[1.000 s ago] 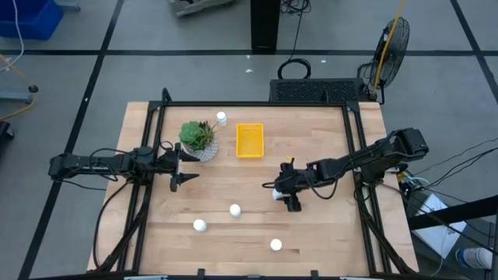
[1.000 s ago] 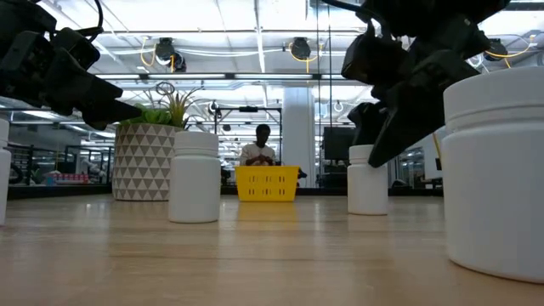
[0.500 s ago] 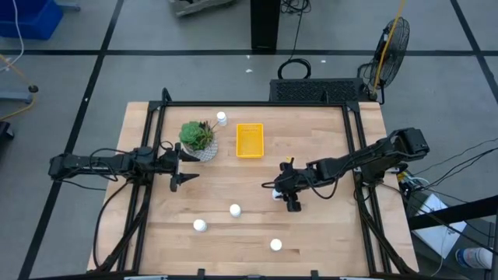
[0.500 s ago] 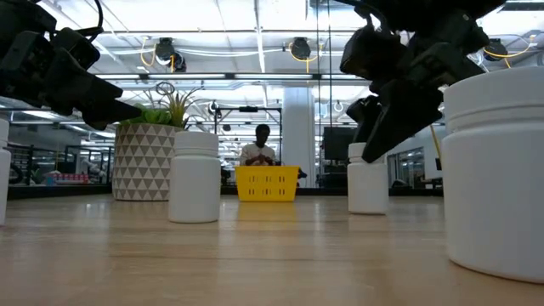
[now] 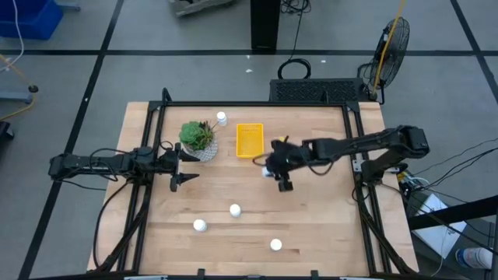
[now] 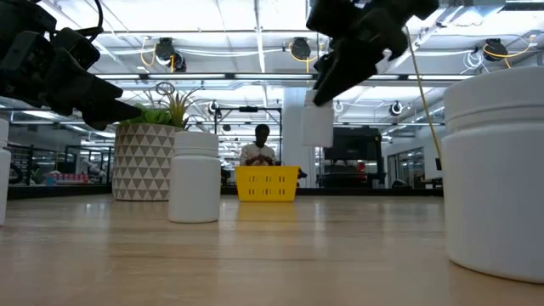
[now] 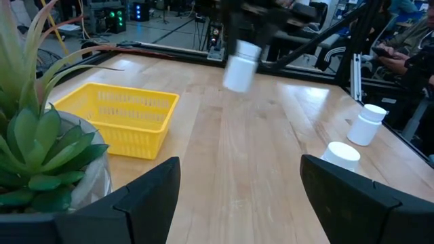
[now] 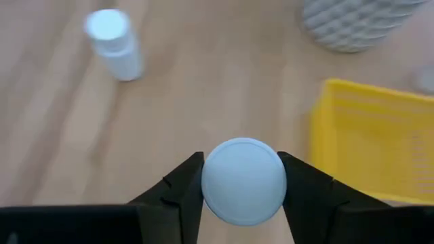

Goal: Pick and place pill bottles into a basket
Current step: Put the white pill bottle into the yellow bin

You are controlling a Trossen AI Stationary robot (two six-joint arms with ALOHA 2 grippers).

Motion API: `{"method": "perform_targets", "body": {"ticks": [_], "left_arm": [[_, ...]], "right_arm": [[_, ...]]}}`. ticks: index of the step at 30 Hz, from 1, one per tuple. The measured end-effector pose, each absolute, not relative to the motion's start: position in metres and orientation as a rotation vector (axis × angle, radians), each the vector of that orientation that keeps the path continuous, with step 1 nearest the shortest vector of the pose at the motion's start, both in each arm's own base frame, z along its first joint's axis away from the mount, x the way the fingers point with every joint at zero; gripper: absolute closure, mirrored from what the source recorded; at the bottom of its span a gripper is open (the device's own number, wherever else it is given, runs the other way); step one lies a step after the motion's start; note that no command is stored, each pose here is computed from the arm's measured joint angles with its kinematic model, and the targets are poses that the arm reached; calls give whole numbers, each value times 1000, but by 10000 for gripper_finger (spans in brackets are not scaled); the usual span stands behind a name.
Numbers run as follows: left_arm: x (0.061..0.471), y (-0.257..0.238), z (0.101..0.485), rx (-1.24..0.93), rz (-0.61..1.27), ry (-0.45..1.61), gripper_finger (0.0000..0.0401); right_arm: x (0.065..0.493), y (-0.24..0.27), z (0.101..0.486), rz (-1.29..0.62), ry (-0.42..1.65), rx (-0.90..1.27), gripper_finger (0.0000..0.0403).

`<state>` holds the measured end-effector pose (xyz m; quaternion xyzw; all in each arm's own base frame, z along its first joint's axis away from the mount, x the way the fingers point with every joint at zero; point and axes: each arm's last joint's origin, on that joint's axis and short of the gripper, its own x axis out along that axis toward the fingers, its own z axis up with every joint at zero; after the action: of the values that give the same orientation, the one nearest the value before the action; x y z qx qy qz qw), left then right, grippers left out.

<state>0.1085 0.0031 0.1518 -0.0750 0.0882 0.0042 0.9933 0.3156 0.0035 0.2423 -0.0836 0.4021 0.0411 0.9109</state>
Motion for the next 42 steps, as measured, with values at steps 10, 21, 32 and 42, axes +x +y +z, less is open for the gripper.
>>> {"method": "perform_targets", "body": {"ticks": [10,21,32,42], "left_arm": [[108,3,152,-147,9,177,91],[108,3,152,-146,10,176,91],[108,3,152,-144,11,176,91],[108,3,152,-145,11,176,91]], "right_arm": [[314,-73,249,-54,749,-187,253],[310,-127,247,-82,689,-136,253],[352,-132,223,5,819,-111,253],[366,-114,205,59,866,-105,253]]}}
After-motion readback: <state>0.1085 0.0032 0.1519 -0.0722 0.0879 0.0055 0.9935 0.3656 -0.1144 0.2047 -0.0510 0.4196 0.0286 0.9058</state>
